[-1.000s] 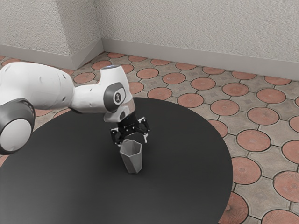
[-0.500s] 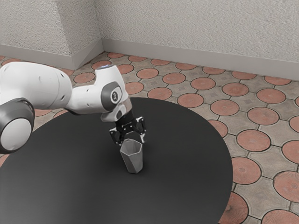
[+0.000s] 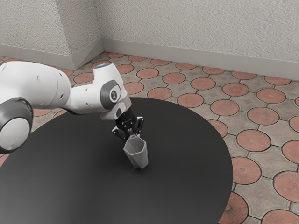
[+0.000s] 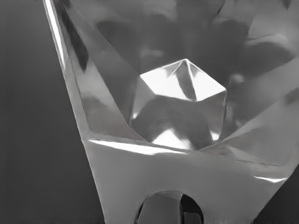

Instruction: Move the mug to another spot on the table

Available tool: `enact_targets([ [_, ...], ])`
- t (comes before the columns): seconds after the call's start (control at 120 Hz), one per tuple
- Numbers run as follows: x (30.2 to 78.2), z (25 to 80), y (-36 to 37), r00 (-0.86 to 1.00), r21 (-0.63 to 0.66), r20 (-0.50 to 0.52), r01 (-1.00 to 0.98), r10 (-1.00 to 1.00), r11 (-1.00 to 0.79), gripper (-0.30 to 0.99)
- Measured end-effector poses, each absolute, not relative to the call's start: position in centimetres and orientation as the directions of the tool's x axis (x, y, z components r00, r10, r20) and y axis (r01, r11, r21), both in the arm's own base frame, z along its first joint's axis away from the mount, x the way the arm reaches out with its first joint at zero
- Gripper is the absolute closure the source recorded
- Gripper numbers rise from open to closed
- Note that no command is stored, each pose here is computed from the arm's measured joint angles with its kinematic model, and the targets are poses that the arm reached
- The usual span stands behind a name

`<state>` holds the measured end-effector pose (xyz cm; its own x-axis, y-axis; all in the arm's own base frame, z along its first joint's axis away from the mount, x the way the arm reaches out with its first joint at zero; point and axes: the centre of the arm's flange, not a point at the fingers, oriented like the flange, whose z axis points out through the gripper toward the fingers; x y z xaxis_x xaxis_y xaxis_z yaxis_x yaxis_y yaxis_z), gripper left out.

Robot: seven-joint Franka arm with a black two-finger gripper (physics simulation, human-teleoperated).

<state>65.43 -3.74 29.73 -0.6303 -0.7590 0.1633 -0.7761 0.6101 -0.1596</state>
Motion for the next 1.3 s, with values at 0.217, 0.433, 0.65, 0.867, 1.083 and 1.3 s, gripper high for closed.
enact_targets([
  [0.217, 64.8, 32.5, -2.3, -0.616, -0.206, 0.161, -0.785, -0.771, 0.584, 0.74],
  [0.433, 60.7, 33.1, -1.2, -0.596, -0.207, 0.202, -0.802, -0.777, 0.56, 0.75],
  [0.65, 56.1, 31.6, 2.3, -0.522, -0.172, 0.253, -0.853, -0.814, 0.493, 0.75],
  [0.867, 54.6, 31.0, 5.1, -0.421, -0.039, 0.285, -0.903, -0.861, 0.428, 0.78],
  [1.083, 53.3, 30.5, 6.8, -0.284, 0.1, 0.294, -0.94, -0.913, 0.325, 0.75],
  [1.3, 53.4, 31.0, 6.8, -0.194, 0.141, 0.283, -0.96, -0.939, 0.241, 0.32],
])
